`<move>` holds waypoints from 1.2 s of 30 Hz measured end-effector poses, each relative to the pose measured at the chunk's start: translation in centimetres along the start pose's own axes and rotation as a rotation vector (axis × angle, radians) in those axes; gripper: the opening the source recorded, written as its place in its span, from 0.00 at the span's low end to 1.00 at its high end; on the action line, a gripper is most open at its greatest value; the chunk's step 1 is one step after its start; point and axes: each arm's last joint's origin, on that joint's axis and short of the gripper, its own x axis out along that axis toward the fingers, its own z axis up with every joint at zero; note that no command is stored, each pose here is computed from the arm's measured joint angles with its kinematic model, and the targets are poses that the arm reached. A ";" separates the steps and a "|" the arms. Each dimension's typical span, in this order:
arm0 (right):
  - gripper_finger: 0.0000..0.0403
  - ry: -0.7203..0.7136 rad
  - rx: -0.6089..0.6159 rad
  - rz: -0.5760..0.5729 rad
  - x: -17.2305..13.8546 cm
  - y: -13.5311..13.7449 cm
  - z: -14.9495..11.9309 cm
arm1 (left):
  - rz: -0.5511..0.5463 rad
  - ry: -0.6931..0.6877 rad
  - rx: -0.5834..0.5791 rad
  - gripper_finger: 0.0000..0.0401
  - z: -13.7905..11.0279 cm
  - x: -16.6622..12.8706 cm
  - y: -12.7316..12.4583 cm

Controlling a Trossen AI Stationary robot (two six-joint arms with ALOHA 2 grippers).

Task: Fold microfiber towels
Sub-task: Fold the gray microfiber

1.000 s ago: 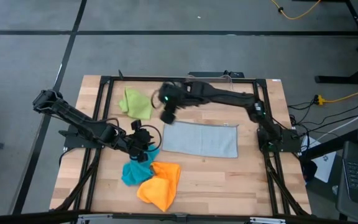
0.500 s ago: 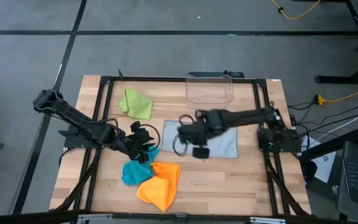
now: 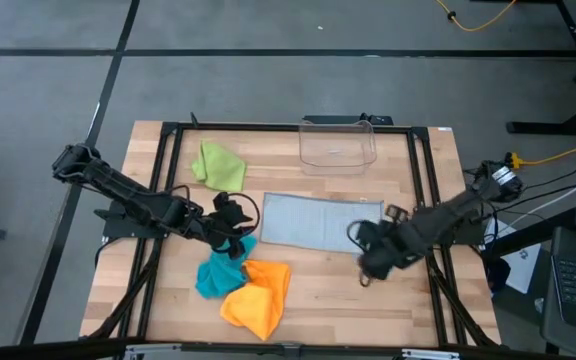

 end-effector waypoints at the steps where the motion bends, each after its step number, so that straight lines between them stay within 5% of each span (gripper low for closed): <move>1: 0.32 0.008 0.015 0.000 0.5 0.1 -0.7 | 0.005 0.000 -0.004 0.25 0.1 0.1 0.1; 6: 0.32 -0.004 0.062 -0.060 3.5 0.5 -3.2 | 0.039 -0.007 -0.024 0.25 0.4 0.5 0.8; 9: 0.32 -0.114 0.264 -0.111 5.8 0.2 -3.5 | 0.055 -0.010 -0.035 0.25 0.6 0.7 1.1; 13: 0.32 -0.069 0.502 -0.105 9.3 -0.8 -3.0 | 0.072 -0.012 -0.048 0.25 0.9 0.9 1.5; 22: 0.32 -0.001 0.502 0.026 12.9 -1.7 -1.7 | 0.093 -0.017 -0.046 0.25 1.2 1.2 2.1; 36: 0.32 0.145 0.553 -0.195 15.4 -5.3 -3.3 | 0.093 -0.017 -0.042 0.25 1.2 1.2 2.1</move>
